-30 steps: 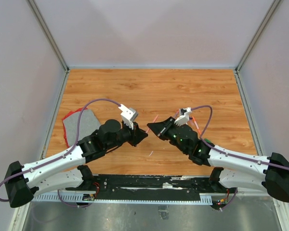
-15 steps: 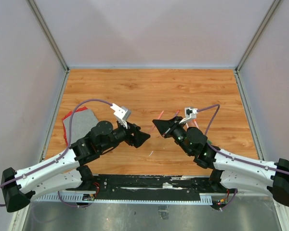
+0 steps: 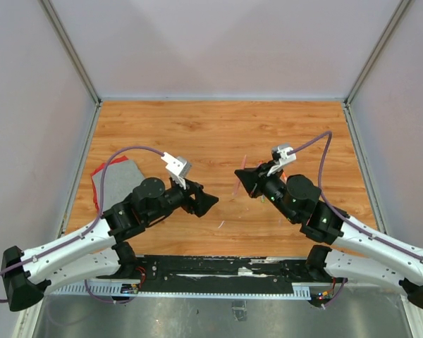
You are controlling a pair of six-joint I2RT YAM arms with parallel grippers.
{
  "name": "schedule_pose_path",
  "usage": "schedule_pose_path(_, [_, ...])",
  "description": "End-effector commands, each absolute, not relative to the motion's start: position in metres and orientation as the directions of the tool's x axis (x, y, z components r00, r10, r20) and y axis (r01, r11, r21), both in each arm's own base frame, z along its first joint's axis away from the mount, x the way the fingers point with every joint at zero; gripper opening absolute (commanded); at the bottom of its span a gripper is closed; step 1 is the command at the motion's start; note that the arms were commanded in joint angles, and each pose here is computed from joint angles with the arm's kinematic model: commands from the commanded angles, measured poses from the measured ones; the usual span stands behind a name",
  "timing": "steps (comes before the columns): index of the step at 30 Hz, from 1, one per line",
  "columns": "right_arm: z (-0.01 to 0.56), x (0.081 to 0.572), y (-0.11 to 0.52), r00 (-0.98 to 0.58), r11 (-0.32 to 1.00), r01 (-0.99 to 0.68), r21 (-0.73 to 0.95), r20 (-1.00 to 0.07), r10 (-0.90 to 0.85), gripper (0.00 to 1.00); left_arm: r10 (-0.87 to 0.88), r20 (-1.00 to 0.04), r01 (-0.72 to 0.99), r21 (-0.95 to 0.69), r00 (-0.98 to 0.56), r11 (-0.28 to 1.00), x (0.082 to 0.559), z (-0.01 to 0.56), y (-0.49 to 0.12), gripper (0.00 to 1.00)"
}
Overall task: Insert the pens into the pen caps
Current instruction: Press the pen cap onto the pen.
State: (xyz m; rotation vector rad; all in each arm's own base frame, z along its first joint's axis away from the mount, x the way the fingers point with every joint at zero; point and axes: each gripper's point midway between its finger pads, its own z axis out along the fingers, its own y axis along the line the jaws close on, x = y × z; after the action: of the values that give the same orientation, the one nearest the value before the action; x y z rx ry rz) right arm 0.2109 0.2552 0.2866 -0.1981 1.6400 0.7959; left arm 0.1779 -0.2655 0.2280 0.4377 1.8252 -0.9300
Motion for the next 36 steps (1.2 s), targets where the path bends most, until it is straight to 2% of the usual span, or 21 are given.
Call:
schedule_pose_path(1, [0.262,0.193,0.239,-0.306,0.789,-0.588,0.177,-0.952,-0.015,0.01,-0.114,-0.925,0.678,-0.346,-0.363,0.648,0.189,0.249,-0.272,0.79])
schedule_pose_path(4, [0.266,0.180,0.238,-0.291,0.742,-0.656,0.143,-0.954,-0.074,0.01,-0.050,-0.945,0.706,-0.275,-0.322,0.653,0.193,0.250,-0.276,0.79])
schedule_pose_path(8, [0.265,0.183,0.219,-0.349,0.780,-0.610,0.139,-0.931,-0.107,0.01,0.009,-0.976,0.765,-0.165,-0.218,0.622,0.194,0.261,-0.280,0.80])
schedule_pose_path(15, [0.268,0.190,0.211,-0.432,0.750,-0.617,0.239,-0.899,-0.068,0.01,0.119,-0.982,0.816,0.187,0.145,0.547,0.197,0.285,-0.278,0.82])
schedule_pose_path(18, [0.268,0.193,0.211,-0.460,0.733,-0.614,0.294,-0.887,-0.029,0.01,0.217,-0.936,0.837,0.346,0.277,0.424,0.189,0.278,-0.285,0.87])
schedule_pose_path(21, [0.273,0.193,0.214,-0.466,0.713,-0.617,0.333,-0.885,0.010,0.01,0.254,-0.878,0.817,0.472,0.405,0.331,0.183,0.269,-0.289,0.83])
schedule_pose_path(29, [0.298,0.192,0.235,-0.482,0.623,-0.635,0.458,-0.864,0.144,0.01,0.209,-0.730,0.685,0.683,0.650,0.255,0.178,0.282,-0.296,0.84])
schedule_pose_path(32, [0.306,0.192,0.244,-0.498,0.583,-0.635,0.508,-0.845,0.193,0.01,0.188,-0.637,0.609,0.770,0.747,0.189,0.171,0.281,-0.301,0.86])
schedule_pose_path(36, [0.314,0.192,0.256,-0.514,0.506,-0.645,0.572,-0.815,0.267,0.01,0.169,-0.649,0.608,0.758,0.742,0.236,0.174,0.284,-0.301,0.88])
